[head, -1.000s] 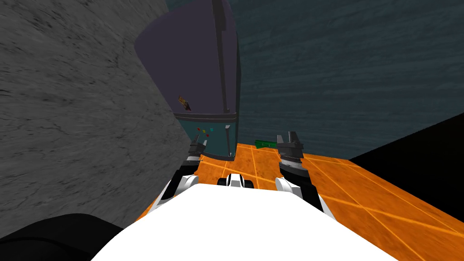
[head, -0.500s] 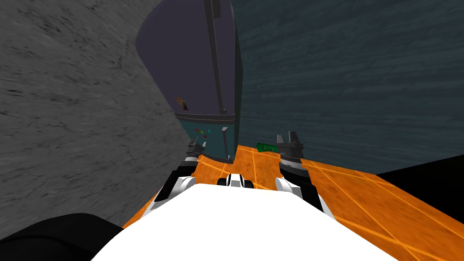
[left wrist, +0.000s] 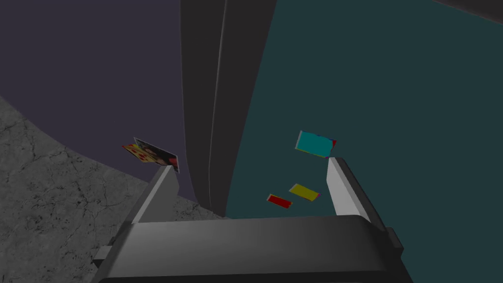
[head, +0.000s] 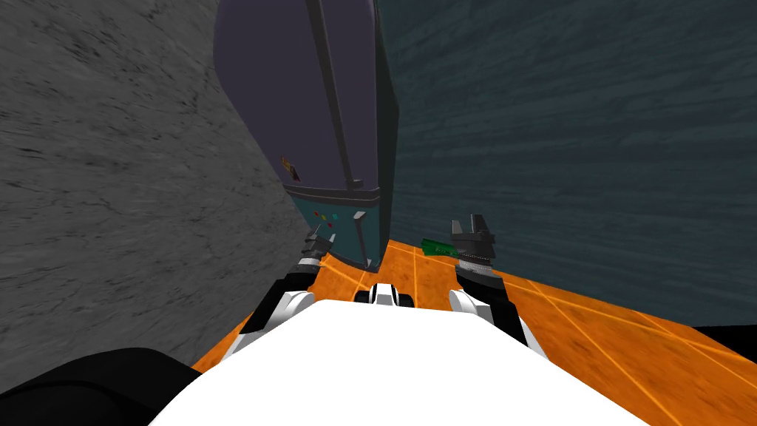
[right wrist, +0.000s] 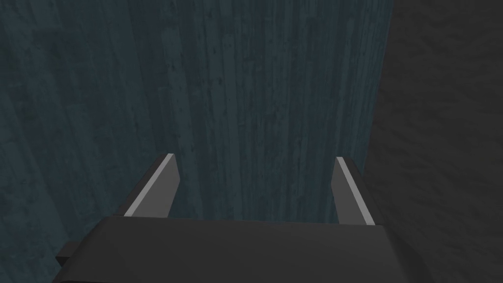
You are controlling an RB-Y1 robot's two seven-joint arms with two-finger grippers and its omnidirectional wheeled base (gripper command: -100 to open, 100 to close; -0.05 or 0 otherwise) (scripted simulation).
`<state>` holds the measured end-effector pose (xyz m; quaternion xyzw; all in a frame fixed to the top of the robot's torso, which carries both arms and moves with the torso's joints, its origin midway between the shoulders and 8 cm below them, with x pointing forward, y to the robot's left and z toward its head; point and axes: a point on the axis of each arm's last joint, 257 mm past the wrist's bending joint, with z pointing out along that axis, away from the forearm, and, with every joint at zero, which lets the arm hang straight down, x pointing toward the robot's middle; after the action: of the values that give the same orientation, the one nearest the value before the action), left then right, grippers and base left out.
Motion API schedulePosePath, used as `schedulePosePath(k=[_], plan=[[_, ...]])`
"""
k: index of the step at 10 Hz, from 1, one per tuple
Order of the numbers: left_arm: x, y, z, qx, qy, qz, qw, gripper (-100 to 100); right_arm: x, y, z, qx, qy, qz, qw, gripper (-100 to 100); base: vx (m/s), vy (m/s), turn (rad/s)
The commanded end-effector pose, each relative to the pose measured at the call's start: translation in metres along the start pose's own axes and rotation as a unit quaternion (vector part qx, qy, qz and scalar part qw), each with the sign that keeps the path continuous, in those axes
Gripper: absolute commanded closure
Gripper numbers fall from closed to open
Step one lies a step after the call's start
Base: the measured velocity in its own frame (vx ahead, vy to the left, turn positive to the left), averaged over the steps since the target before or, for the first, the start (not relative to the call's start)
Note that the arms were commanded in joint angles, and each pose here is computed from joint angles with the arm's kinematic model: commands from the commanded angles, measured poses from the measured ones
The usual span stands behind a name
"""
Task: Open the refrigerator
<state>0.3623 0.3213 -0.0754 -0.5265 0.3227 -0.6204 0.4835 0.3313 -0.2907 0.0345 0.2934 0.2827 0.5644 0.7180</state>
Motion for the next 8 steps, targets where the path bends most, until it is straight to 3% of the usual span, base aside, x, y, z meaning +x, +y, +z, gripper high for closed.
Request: schedulePosePath(k=[1,5,8], plan=[[-0.006,0.004,-0.004,-0.017,-0.011,-0.029,0.9994,-100,0.0,0.0,0.0,0.0,0.0,0.0,1.0,0,0.147,-0.15,0.14],[-0.015,0.011,-0.011,-0.043,-0.029,-0.079,0.9955,-100,0.0,0.0,0.0,0.0,0.0,0.0,1.0,0,0.13,-0.151,0.138],[-0.021,0.016,-0.018,-0.06,-0.046,-0.121,0.9898,-100,0.0,0.0,0.0,0.0,0.0,0.0,1.0,0,0.136,-0.193,0.168]])
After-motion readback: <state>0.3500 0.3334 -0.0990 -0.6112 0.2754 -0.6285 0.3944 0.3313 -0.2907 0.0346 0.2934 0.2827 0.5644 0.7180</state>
